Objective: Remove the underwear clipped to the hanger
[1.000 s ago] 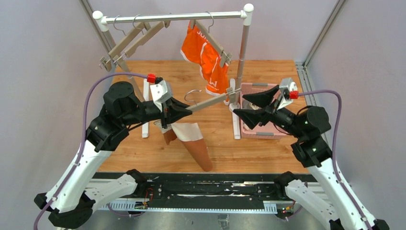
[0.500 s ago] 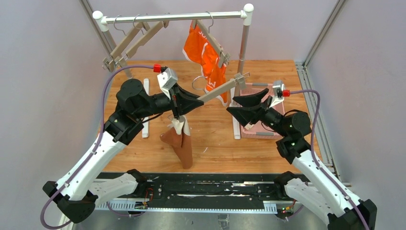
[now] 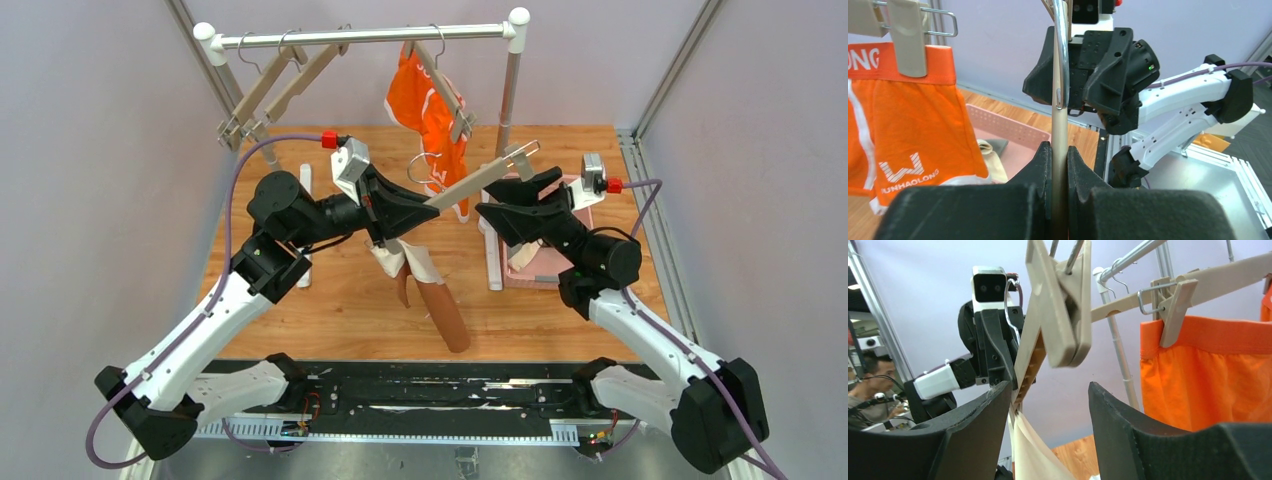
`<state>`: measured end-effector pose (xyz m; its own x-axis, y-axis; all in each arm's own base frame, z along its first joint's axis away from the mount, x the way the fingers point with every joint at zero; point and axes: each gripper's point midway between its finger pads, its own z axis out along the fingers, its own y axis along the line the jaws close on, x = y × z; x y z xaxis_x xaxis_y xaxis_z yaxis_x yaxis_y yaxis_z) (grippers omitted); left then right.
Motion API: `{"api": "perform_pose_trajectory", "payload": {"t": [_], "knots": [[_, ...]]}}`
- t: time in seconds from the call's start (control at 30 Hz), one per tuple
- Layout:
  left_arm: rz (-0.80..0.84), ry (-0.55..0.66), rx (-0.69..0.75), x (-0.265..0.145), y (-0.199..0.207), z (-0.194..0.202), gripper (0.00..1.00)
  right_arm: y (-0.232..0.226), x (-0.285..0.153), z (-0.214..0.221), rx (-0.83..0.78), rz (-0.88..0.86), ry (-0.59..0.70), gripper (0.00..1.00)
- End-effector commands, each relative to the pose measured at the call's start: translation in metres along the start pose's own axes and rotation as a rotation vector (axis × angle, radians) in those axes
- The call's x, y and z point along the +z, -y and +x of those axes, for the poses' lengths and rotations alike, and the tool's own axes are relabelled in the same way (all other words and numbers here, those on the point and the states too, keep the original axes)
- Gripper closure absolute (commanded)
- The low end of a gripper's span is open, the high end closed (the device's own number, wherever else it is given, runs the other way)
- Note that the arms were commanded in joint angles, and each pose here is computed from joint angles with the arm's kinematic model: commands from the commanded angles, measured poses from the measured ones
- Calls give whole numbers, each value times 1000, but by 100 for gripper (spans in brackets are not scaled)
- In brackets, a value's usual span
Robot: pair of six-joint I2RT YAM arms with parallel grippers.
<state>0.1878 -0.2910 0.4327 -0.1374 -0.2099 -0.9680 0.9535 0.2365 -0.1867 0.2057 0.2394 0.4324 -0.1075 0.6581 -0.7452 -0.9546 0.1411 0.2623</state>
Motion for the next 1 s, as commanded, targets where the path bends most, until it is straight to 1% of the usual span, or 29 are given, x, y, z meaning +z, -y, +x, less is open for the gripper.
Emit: {"api": "perform_pose_trajectory", "payload": {"t": [0.0, 0.27, 0.67, 0.9, 0.97], "knots": [[50, 70, 7, 7, 13, -15, 100, -33, 12, -32, -44, -148, 90, 41], [52, 70, -10, 16, 14, -7, 100, -36, 17, -29, -68, -147, 73, 44], [71, 90, -16, 31, 17, -11, 100, -38, 19, -31, -90, -132, 73, 48], [81, 96, -17, 36, 20, -12, 100, -38, 23, -28, -81, -141, 55, 58], [79, 106, -13, 36, 20, -15, 100, -38, 25, -26, -76, -143, 44, 65]]}}
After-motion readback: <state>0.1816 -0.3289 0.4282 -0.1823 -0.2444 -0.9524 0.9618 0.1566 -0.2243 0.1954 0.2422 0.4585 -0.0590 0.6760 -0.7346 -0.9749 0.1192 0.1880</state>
